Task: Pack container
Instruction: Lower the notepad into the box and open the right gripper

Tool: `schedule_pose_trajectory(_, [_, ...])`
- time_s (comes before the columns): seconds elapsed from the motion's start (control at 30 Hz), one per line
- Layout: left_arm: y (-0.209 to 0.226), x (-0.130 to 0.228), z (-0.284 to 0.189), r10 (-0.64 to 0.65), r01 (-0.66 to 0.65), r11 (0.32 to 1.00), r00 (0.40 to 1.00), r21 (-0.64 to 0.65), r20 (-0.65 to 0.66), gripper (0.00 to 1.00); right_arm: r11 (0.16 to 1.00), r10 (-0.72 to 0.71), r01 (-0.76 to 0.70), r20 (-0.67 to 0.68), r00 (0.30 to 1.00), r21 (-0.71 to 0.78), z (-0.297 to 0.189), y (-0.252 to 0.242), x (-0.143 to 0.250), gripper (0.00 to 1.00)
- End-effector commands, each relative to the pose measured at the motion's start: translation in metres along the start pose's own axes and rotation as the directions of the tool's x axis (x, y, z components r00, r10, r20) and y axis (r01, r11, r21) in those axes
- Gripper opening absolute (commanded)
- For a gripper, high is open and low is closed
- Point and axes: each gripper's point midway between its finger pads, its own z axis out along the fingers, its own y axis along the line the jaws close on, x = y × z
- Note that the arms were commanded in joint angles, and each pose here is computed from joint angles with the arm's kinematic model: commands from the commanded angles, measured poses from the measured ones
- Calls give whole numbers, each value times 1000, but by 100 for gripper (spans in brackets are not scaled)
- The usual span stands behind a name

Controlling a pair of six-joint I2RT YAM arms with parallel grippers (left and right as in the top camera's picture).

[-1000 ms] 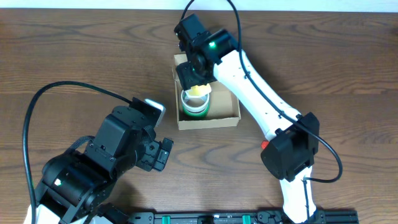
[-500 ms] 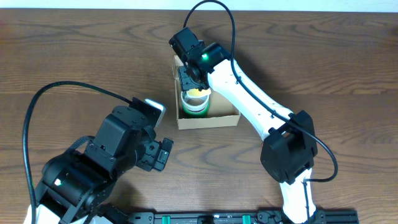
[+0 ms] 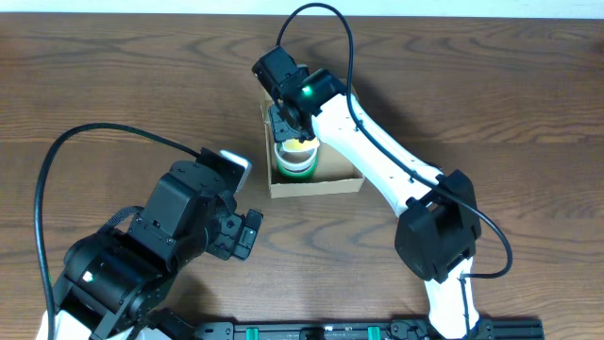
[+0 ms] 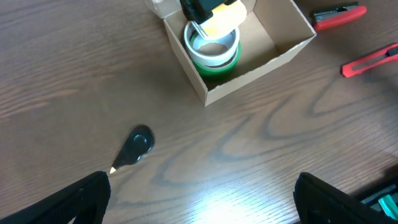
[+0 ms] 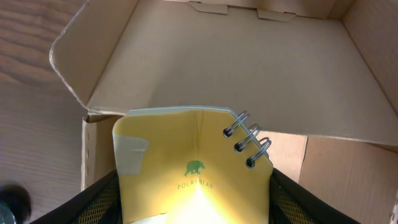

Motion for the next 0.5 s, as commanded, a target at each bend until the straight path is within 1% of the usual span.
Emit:
schedule_pose_trajectory(0.0, [2, 2, 0, 1, -1, 1000, 1000, -11, -2, 95, 1000, 2, -2, -43, 999, -9, 2, 7, 16, 64])
schedule_pose_trajectory(0.3, [2, 2, 0, 1, -1, 1000, 1000, -11, -1, 95, 1000, 29, -29, -63, 998, -10, -3, 8, 22, 63])
schedule_pose_trajectory(0.47, [2, 2, 0, 1, -1, 1000, 1000, -11, -1, 95, 1000, 21, -22, -69, 997, -11, -4, 11, 25, 63])
